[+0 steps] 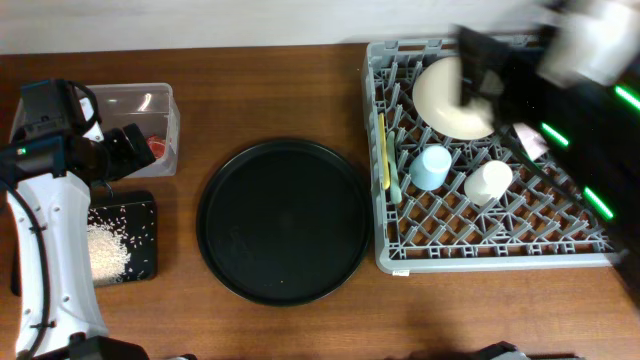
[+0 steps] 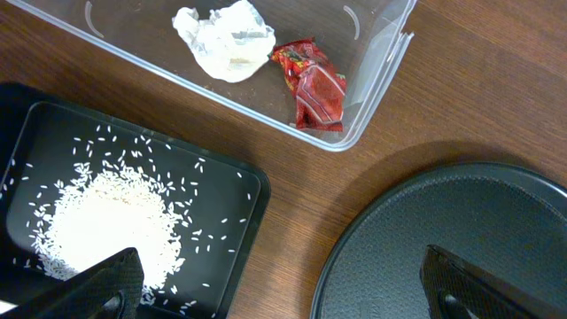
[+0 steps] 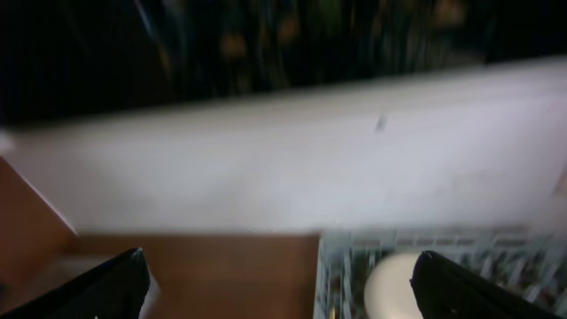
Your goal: Sort waste into correct bins and load items into the dishwasher rack
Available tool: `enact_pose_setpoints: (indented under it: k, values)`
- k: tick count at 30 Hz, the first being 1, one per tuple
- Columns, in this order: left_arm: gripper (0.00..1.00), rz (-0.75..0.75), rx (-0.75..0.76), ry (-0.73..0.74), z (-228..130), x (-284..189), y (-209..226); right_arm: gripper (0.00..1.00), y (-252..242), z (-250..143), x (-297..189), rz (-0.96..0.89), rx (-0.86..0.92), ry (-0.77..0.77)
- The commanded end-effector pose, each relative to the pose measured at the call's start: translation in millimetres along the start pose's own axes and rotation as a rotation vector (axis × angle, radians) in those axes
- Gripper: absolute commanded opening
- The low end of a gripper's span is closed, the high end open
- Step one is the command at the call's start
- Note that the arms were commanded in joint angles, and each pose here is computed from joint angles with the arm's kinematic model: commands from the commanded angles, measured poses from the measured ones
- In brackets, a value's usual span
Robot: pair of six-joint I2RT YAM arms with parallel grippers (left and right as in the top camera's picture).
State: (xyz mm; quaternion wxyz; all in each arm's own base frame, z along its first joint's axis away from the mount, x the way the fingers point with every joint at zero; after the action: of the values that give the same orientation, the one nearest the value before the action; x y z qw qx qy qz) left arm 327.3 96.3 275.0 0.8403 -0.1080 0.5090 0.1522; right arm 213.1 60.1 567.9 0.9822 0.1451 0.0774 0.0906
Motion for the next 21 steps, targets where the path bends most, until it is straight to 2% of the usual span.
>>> enact_pose_setpoints:
  k: [1, 5, 9, 13, 21]
  values:
    - [0.99, 0.005, -0.005, -0.029, 3.1, -8.8, 1.4, 0.98, -17.7, 7.5, -76.4, -0.048, -0.002, -0.140]
    - [0.99, 0.005, -0.005, -0.029, 3.1, -8.8, 1.4, 0.98, -49.9, -41.1, -142.1, -0.126, 0.009, -0.199]
    - [0.99, 0.005, -0.005, -0.029, 3.1, -8.8, 1.4, 0.98, -81.6, -129.2, -162.6, -0.184, 0.016, -0.210]
    - [0.99, 0.005, -0.005, -0.029, 3.1, -8.8, 1.4, 0.98, -103.4, -189.7, -142.6, -0.237, 0.016, -0.198]
    - [0.99, 0.005, -0.005, -0.029, 3.1, -8.8, 1.4, 0.98, -128.7, -256.0, -64.8, -0.185, 0.017, -0.309]
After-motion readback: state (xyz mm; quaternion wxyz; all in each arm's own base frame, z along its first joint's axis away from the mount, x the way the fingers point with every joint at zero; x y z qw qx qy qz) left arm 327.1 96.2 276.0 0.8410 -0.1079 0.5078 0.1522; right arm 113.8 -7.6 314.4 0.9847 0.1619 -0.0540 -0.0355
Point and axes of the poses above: each gripper's point midway between its finger pads, its own x axis out along the fingers, its own y axis along the line the jaws close on, z = x × y, the point moved 7 cm from there along -x, back along the fingers, and after that the axes turned 5 degrees about x, right-handed, at the moved point
